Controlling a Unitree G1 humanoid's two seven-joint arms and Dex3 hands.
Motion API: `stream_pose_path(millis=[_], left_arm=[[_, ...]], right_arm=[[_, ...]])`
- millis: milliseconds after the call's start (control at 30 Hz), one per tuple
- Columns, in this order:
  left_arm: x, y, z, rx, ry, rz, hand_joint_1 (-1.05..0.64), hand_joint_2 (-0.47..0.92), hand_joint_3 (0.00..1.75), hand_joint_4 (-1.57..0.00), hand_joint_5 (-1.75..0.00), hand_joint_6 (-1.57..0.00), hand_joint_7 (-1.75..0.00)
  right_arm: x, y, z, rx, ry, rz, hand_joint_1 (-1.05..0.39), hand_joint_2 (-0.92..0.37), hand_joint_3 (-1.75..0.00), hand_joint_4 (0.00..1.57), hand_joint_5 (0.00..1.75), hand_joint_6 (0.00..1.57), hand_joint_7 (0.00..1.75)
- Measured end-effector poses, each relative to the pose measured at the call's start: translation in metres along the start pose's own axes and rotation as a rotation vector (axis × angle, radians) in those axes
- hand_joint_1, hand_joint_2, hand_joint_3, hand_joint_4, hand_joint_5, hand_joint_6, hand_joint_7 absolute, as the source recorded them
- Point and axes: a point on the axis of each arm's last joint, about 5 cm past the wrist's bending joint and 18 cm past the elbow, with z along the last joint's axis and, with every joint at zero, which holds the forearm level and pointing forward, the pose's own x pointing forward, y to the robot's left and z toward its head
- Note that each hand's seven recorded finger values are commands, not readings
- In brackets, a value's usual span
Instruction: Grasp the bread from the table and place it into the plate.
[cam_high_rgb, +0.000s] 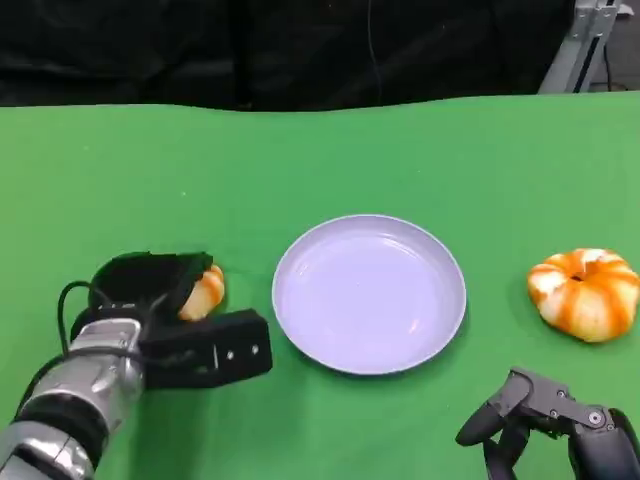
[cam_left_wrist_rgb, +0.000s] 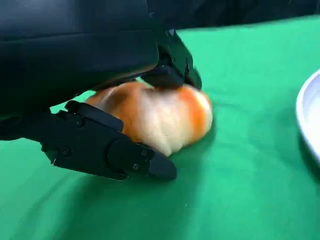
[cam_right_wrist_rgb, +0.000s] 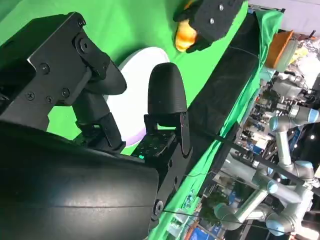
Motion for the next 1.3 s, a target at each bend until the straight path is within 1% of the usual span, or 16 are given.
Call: stream_pose_path(millis=[67, 100, 133, 167, 233, 333, 400, 433, 467, 533, 567, 633, 800, 1000, 1133, 1300], left_arm=[[-0.003, -0.003, -0.002, -0.015, -0.029, 0.051, -0.2, 0.91, 0.03, -0.82, -1.73, -1.3, -0.16], [-0.004, -0.003, -0.003, -0.022, -0.041, 0.075, -0.2, 0.92, 0.04, -0.82, -1.74, -1.21, -0.37], [-0.004, -0.004, -0.004, -0.028, -0.051, 0.098, -0.19, 0.92, 0.04, -0.83, -1.74, -1.04, -0.75], [-0.006, -0.005, -0.004, -0.034, -0.06, 0.118, -0.17, 0.92, 0.04, -0.83, -1.74, -0.98, -0.89], [-0.009, -0.008, -0.004, -0.061, -0.085, 0.153, -0.15, 0.91, 0.07, -0.84, -1.75, -0.92, -1.08], [-0.014, -0.014, -0.001, -0.108, -0.139, 0.207, -0.12, 0.9, 0.11, -0.84, -1.75, -0.88, -1.22], [-0.016, -0.015, 0.002, -0.133, -0.166, 0.253, -0.1, 0.91, 0.13, -0.85, -1.75, -0.88, -1.26], [-0.017, -0.015, 0.002, -0.147, -0.177, 0.278, -0.08, 0.83, 0.28, -0.85, -1.75, -0.9, -1.22], [-0.018, -0.014, 0.002, -0.159, -0.185, 0.304, -0.06, 0.6, 0.69, -0.86, -1.75, -0.93, -1.2], [-0.021, -0.013, 0.003, -0.191, -0.195, 0.351, -0.04, 0.4, 1.07, -0.88, -1.75, -0.92, -1.23], [-0.021, -0.013, 0.004, -0.201, -0.201, 0.369, -0.04, 0.36, 1.15, -0.88, -1.75, -0.91, -1.25], [-0.023, -0.011, 0.005, -0.215, -0.217, 0.394, -0.05, 0.33, 1.23, -0.88, -1.75, -0.9, -1.27], [-0.024, 0.0, 0.008, -0.231, -0.254, 0.465, -0.06, 0.29, 1.28, -0.88, -1.75, -0.9, -1.28], [-0.022, 0.017, 0.022, -0.261, -0.351, 0.548, -0.09, 0.24, 1.42, -0.92, -1.75, -0.77, -1.59], [-0.021, 0.024, 0.035, -0.278, -0.428, 0.563, -0.12, 0.21, 1.5, -0.93, -1.75, -0.81, -1.55], [-0.017, 0.029, 0.057, -0.289, -0.518, 0.548, -0.14, 0.19, 1.5, -0.93, -1.75, -0.75, -1.68]], right_arm=[[0.0, 0.0001, 0.0, 0.0, 0.001, 0.0, 0.09, -0.31, -1.36, 0.81, 1.7, 0.81, 1.26], [0.0, 0.0001, 0.0, 0.0, 0.0, 0.0, 0.09, -0.31, -1.36, 0.81, 1.7, 0.81, 1.26], [0.0, 0.0001, 0.0, 0.001, 0.0, 0.0, 0.09, -0.31, -1.36, 0.81, 1.7, 0.81, 1.26], [0.001, 0.0001, 0.0, 0.001, -0.001, 0.0, 0.09, -0.31, -1.36, 0.81, 1.7, 0.81, 1.26], [0.001, 0.0001, 0.0, 0.001, -0.002, 0.0, 0.09, -0.32, -1.35, 0.81, 1.7, 0.81, 1.26], [0.001, 0.0001, 0.0, 0.001, -0.003, 0.0, 0.09, -0.32, -1.35, 0.81, 1.7, 0.81, 1.26], [0.001, 0.0002, 0.0, 0.002, -0.003, 0.001, 0.09, -0.32, -1.35, 0.81, 1.7, 0.81, 1.26], [0.001, 0.0002, 0.0, 0.002, -0.004, 0.001, 0.09, -0.32, -1.35, 0.82, 1.7, 0.81, 1.26], [0.001, 0.0001, 0.0, 0.001, -0.003, 0.001, 0.09, -0.32, -1.35, 0.82, 1.7, 0.81, 1.26], [0.001, 0.0, 0.0, 0.0, -0.002, 0.001, 0.1, -0.32, -1.35, 0.82, 1.7, 0.81, 1.26], [0.001, 0.0001, -0.001, 0.0, -0.002, 0.001, 0.1, -0.32, -1.35, 0.82, 1.7, 0.81, 1.25], [0.001, 0.0002, -0.001, 0.0, -0.001, 0.002, 0.1, -0.31, -1.34, 0.82, 1.69, 0.82, 1.26], [0.002, 0.0004, -0.001, 0.0, -0.002, 0.002, 0.1, -0.32, -1.33, 0.82, 1.69, 0.82, 1.25], [0.002, 0.0005, -0.001, 0.001, -0.002, 0.002, 0.1, -0.32, -1.33, 0.81, 1.67, 0.82, 1.25], [0.002, 0.0007, -0.001, 0.001, -0.002, 0.003, 0.09, -0.31, -1.35, 0.83, 1.69, 0.82, 1.25], [0.004, 0.001, -0.001, -0.002, -0.008, 0.003, 0.09, -0.29, -1.38, 0.83, 1.71, 0.83, 1.25]])
